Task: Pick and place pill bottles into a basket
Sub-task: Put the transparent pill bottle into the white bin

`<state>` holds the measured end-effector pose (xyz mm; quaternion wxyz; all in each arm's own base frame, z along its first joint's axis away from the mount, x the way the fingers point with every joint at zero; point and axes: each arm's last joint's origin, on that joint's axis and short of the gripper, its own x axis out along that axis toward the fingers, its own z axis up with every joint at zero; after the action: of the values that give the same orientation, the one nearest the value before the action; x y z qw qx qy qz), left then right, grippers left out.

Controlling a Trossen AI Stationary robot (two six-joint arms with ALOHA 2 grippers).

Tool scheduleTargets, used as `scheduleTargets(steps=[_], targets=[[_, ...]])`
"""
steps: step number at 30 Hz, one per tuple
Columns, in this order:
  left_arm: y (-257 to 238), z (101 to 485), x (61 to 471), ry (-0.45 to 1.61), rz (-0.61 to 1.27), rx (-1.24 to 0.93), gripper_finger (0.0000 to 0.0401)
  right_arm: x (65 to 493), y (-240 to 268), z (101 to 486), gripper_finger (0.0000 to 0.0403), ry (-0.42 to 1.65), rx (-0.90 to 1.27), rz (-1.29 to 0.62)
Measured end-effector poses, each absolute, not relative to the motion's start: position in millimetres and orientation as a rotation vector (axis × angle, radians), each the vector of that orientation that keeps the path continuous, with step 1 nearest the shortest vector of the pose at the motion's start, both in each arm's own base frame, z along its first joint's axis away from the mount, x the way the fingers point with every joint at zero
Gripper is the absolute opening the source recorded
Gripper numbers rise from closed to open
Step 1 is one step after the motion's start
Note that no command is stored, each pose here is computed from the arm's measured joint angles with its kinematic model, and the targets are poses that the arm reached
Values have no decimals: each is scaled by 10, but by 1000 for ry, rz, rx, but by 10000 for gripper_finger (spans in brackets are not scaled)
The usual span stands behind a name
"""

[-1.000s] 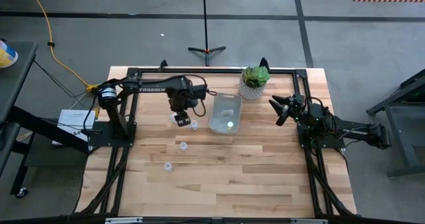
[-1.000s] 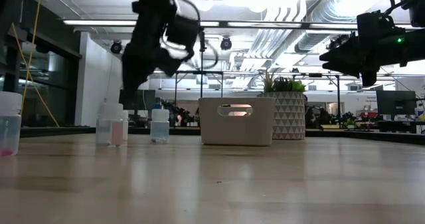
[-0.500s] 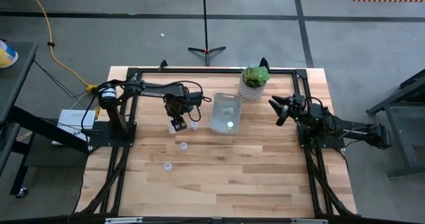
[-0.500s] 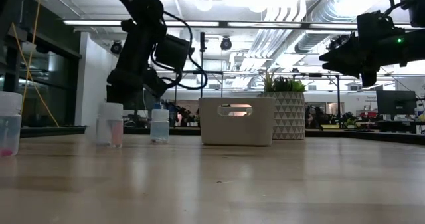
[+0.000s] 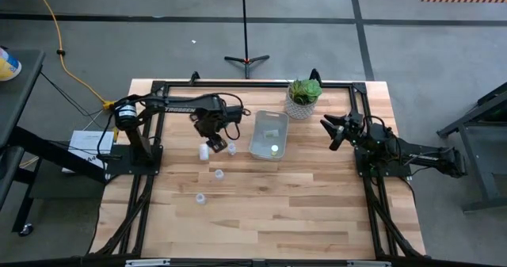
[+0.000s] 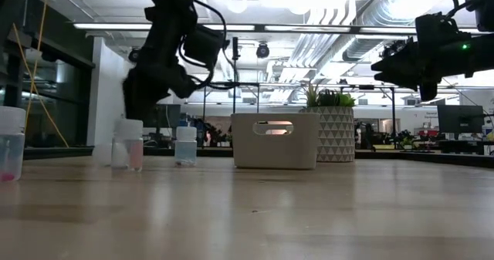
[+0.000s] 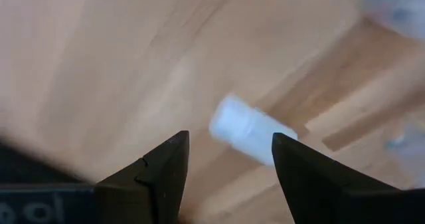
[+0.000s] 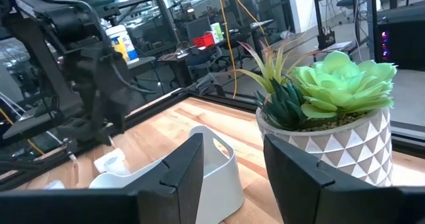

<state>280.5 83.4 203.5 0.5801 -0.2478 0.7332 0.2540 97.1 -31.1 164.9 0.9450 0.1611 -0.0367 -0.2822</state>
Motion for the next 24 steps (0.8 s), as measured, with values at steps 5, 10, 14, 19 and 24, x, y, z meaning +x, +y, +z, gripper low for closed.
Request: scheduleTargets(steps=[5, 10, 14, 19, 24], targets=[[693, 2006, 2762, 1690, 854, -763, 248, 972, -311, 1647, 149, -83, 362, -573], [540, 1888, 2782, 1638, 933, -833, 248, 972, -310, 1647, 149, -86, 375, -569], [497, 1796, 2787, 1593, 966, -883, 248, 972, -309, 1647, 149, -85, 374, -568], [493, 1658, 2727, 1572, 1023, -931, 248, 973, -308, 1647, 149, -84, 374, -562], [475, 1521, 2654, 1568, 1058, -969, 248, 976, -303, 1645, 149, -78, 374, -543]])
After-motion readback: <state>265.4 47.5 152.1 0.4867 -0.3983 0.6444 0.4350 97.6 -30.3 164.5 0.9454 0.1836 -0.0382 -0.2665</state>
